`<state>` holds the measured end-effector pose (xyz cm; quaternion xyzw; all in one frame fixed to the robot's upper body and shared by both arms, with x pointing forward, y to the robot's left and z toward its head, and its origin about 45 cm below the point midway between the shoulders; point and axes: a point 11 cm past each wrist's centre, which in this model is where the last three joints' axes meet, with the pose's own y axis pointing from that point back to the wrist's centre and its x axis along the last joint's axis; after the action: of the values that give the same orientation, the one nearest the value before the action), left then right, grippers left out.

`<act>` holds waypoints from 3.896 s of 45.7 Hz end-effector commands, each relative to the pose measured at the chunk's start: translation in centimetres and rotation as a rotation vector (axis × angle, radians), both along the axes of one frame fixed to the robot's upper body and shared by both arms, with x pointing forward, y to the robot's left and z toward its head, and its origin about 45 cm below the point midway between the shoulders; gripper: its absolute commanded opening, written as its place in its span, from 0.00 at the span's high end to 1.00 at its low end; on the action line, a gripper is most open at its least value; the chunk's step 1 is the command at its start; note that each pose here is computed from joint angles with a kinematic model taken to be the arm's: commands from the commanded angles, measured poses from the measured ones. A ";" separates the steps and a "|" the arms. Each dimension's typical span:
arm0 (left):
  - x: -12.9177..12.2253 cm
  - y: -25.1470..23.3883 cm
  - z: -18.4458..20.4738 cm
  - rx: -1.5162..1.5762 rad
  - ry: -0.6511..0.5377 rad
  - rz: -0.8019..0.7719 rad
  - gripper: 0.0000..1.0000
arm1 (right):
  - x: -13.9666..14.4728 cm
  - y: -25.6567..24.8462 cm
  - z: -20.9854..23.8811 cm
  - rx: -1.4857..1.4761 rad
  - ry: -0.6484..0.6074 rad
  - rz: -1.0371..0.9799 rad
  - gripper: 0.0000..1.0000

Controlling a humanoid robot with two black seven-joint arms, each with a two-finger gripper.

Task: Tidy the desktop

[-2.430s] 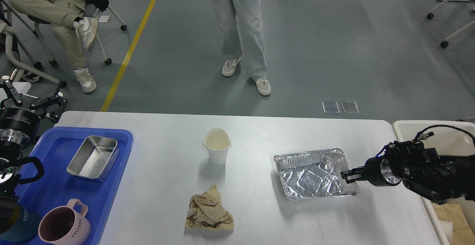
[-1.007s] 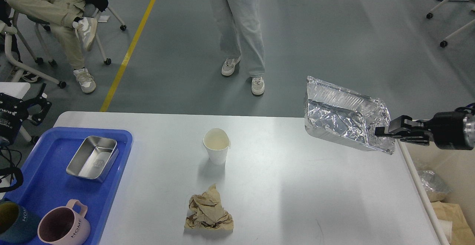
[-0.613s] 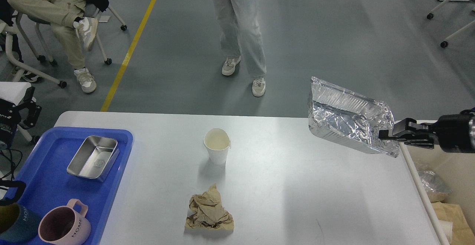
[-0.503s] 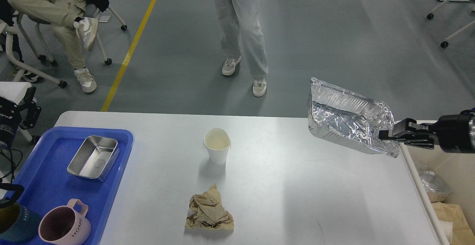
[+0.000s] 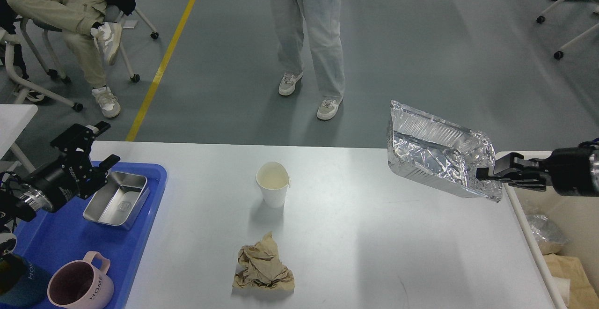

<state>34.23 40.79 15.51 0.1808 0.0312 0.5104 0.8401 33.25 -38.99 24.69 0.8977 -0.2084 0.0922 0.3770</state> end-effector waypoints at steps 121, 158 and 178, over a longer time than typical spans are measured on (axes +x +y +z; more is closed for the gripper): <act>-9.1 -6.4 1.3 0.665 0.145 -0.701 0.05 | 0.4 1.7 -2.1 -0.003 -0.013 0.018 1.00; -1.2 -18.5 -2.5 0.586 -0.065 -0.666 0.06 | 0.1 2.3 -3.1 0.003 -0.009 0.017 1.00; 3.6 -21.1 -3.3 0.606 -0.097 -0.531 0.07 | 0.1 2.5 -3.2 0.008 -0.005 0.021 1.00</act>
<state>37.44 20.54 13.17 0.3909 -0.2160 0.2683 0.8536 33.36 -36.59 21.49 0.9006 -0.2012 0.0977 0.3728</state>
